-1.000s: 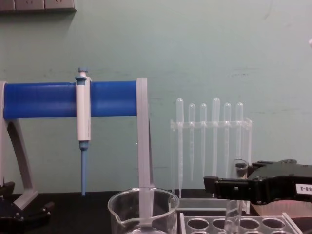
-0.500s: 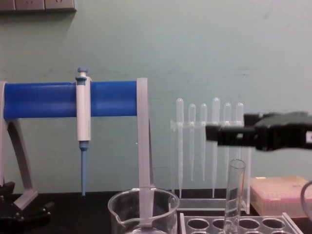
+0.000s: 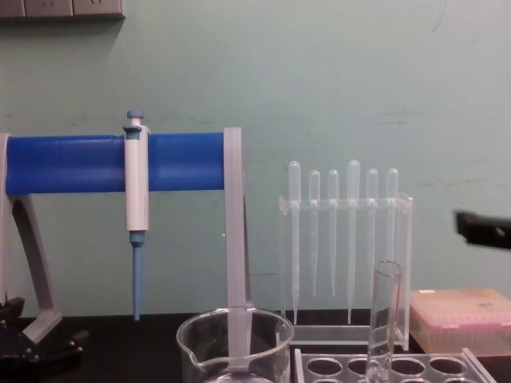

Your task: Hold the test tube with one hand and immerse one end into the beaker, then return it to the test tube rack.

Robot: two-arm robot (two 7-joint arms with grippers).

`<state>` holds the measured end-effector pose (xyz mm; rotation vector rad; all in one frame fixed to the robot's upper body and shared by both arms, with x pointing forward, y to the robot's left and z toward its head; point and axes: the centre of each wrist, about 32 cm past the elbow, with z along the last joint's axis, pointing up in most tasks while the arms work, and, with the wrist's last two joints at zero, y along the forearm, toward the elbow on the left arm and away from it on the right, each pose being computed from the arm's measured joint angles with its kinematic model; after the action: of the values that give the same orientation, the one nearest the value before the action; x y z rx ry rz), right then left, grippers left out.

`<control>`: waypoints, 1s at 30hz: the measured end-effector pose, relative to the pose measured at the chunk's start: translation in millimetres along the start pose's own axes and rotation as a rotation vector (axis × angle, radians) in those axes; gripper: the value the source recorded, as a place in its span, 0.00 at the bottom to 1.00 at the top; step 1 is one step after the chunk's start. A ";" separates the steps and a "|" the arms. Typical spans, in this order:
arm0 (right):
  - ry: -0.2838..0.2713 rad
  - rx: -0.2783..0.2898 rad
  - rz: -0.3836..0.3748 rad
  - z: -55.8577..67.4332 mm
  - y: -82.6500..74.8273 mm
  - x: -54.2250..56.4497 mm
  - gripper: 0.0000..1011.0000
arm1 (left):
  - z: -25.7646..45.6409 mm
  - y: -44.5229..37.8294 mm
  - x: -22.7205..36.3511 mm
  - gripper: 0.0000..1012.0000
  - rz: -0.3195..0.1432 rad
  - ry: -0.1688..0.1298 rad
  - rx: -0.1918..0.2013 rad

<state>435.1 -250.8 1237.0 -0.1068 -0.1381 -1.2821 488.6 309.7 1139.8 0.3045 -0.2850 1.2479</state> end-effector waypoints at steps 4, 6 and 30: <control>-0.038 -0.031 -0.098 -18.4 -1.3 2.9 0.99 | 0.0 0.0 0.0 0.99 0.000 0.000 0.000; -0.050 -0.049 -0.144 -28.9 -1.7 4.4 0.99 | 0.0 0.0 0.0 0.99 0.000 0.000 0.000; -0.039 -0.118 -0.209 -58.4 -1.4 12.9 0.99 | 0.0 0.0 0.0 0.99 0.000 0.000 0.000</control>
<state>439.9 -272.5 1181.4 -0.2232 -0.1096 -1.4975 488.6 309.7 1139.8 0.3044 -0.2850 1.2480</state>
